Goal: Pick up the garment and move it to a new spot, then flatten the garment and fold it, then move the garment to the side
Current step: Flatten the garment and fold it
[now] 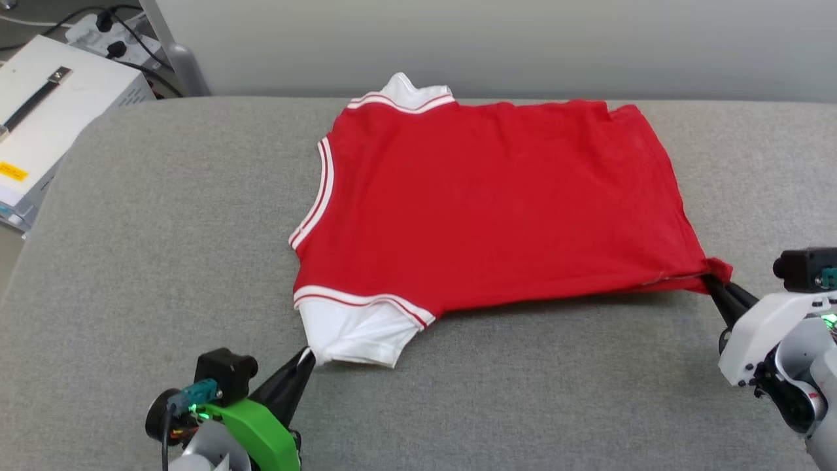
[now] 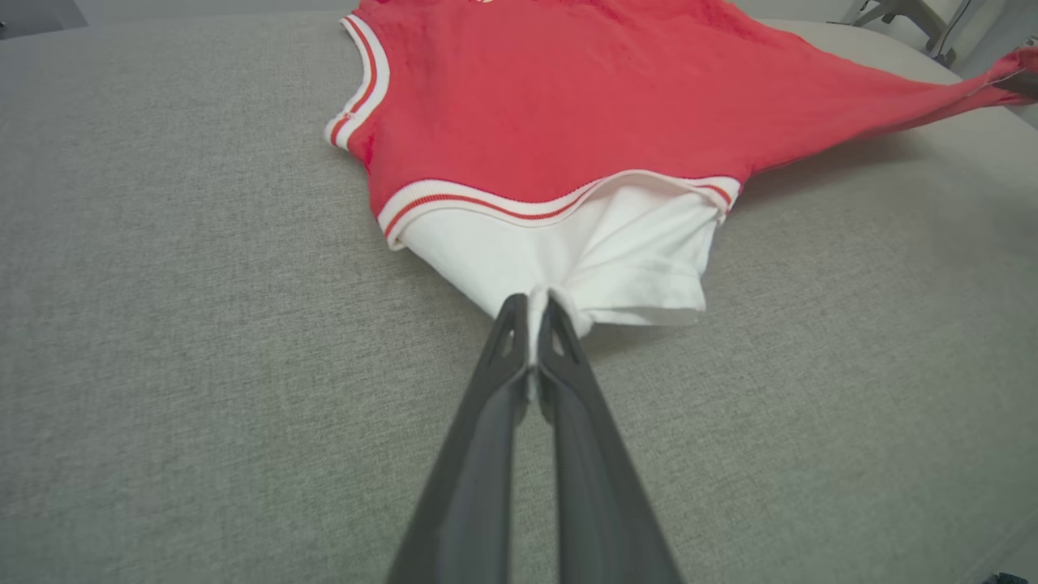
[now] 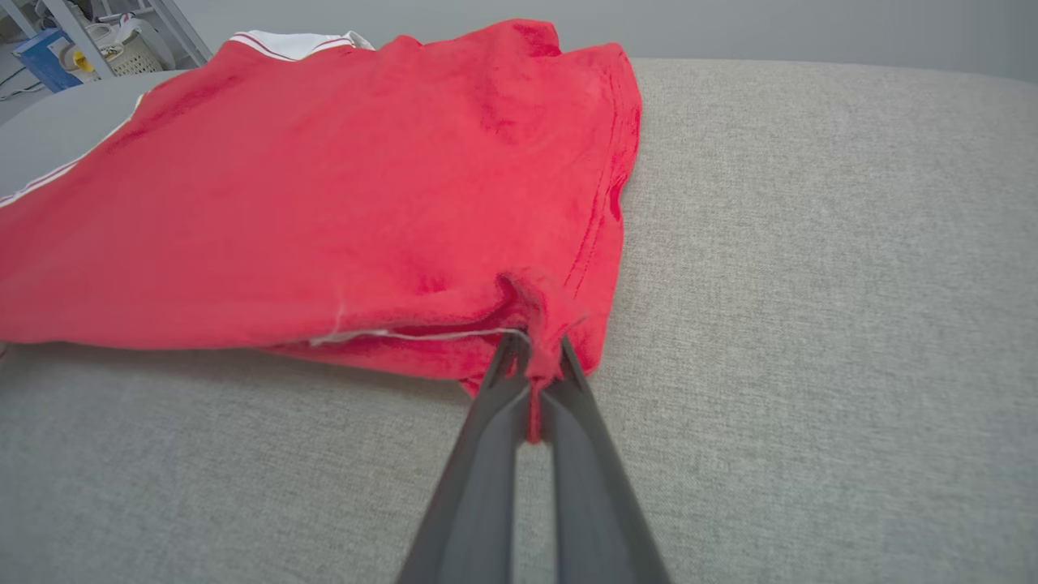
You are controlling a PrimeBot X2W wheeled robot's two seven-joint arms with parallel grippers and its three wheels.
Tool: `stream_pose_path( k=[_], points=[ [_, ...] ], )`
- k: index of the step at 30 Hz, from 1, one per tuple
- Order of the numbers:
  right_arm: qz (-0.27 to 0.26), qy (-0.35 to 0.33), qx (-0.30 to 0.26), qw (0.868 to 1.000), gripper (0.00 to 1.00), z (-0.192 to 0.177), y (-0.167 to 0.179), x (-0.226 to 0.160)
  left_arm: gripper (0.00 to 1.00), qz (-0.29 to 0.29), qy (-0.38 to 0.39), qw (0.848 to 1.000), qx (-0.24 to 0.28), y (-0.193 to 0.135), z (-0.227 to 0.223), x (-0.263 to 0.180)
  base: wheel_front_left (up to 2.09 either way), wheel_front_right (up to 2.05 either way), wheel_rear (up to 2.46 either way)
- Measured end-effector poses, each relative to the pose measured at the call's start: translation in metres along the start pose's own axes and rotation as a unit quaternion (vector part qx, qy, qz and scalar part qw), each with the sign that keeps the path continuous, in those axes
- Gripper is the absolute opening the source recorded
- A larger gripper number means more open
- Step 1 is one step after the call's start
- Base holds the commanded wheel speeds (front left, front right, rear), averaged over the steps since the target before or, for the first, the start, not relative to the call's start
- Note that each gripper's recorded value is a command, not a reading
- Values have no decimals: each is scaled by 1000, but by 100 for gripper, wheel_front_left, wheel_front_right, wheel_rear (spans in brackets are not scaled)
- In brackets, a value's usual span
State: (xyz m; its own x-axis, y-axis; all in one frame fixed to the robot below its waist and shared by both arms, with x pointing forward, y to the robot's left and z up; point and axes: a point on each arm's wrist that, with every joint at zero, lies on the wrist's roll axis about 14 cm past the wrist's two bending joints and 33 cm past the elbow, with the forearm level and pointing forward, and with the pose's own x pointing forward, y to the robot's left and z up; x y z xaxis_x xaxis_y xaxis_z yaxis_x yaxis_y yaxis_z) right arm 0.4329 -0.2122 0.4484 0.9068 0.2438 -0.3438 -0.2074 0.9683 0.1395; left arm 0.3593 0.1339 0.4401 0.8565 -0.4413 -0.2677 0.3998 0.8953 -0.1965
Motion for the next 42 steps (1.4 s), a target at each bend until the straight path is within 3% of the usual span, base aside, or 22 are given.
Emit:
stream_pose_path(
  k=[12, 22, 31, 42],
  points=[
    [-5, 75, 53, 996, 0, -41, -8, -65, 0, -19, 30, 999, 1, -31, -14, -57, 0, 0, 0],
    [4, 142, 93, 986, 0, -80, 2, -117, 0, -60, 112, 992, -25, -67, -55, -103, 0, 0, 0],
    [20, 119, 90, 989, 0, -59, 15, -122, 0, -35, 41, 998, -22, -55, -18, -89, 0, 0, 0],
    [9, 118, 72, 990, 0, -40, 12, -104, 0, -2, -58, 998, 4, -28, 43, -34, 0, 0, 0]
  ],
)
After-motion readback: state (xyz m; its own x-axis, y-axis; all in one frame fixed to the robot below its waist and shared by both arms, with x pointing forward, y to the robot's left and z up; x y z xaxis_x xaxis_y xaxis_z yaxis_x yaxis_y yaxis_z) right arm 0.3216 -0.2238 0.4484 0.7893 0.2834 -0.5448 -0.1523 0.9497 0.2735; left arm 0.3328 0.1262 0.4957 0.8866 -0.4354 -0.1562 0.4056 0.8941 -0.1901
